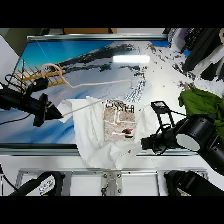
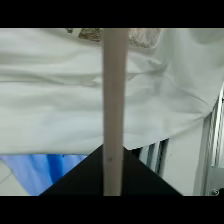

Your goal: Fold the clothes and pants, and hang the long-sleeved shirts on hangers.

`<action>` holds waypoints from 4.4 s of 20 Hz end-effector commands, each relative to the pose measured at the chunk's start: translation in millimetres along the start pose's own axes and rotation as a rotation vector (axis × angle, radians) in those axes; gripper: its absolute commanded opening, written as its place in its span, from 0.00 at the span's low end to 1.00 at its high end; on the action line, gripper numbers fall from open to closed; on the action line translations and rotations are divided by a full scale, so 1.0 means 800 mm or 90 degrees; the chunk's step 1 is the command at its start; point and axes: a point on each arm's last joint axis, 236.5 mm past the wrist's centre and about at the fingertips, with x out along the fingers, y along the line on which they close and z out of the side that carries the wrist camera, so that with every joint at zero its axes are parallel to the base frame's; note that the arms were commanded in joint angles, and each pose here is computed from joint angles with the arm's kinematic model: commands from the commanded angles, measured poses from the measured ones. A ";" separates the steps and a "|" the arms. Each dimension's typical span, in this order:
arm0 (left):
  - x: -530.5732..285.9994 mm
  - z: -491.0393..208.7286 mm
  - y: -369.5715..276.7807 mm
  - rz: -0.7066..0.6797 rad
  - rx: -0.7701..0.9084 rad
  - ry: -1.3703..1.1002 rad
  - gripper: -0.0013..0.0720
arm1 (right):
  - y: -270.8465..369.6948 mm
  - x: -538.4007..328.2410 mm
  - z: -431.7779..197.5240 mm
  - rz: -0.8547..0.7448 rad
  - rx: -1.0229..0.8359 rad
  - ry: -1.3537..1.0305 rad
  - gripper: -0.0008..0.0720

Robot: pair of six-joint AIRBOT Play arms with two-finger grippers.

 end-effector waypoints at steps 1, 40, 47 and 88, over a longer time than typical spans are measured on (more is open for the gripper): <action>0.036 -0.005 -0.033 -0.047 0.012 0.008 0.04 | -0.002 0.001 0.001 -0.004 0.003 0.001 0.04; 0.102 -0.004 -0.087 -0.148 0.031 0.093 0.04 | -0.027 -0.057 0.061 0.031 0.118 -0.096 0.04; 0.107 -0.004 -0.085 -0.144 0.043 0.105 0.04 | -0.027 -0.057 0.061 0.031 0.118 -0.096 0.04; 0.185 0.039 -0.063 -0.151 0.074 0.051 0.04 | 0.050 -0.111 0.123 0.180 0.051 -0.198 0.03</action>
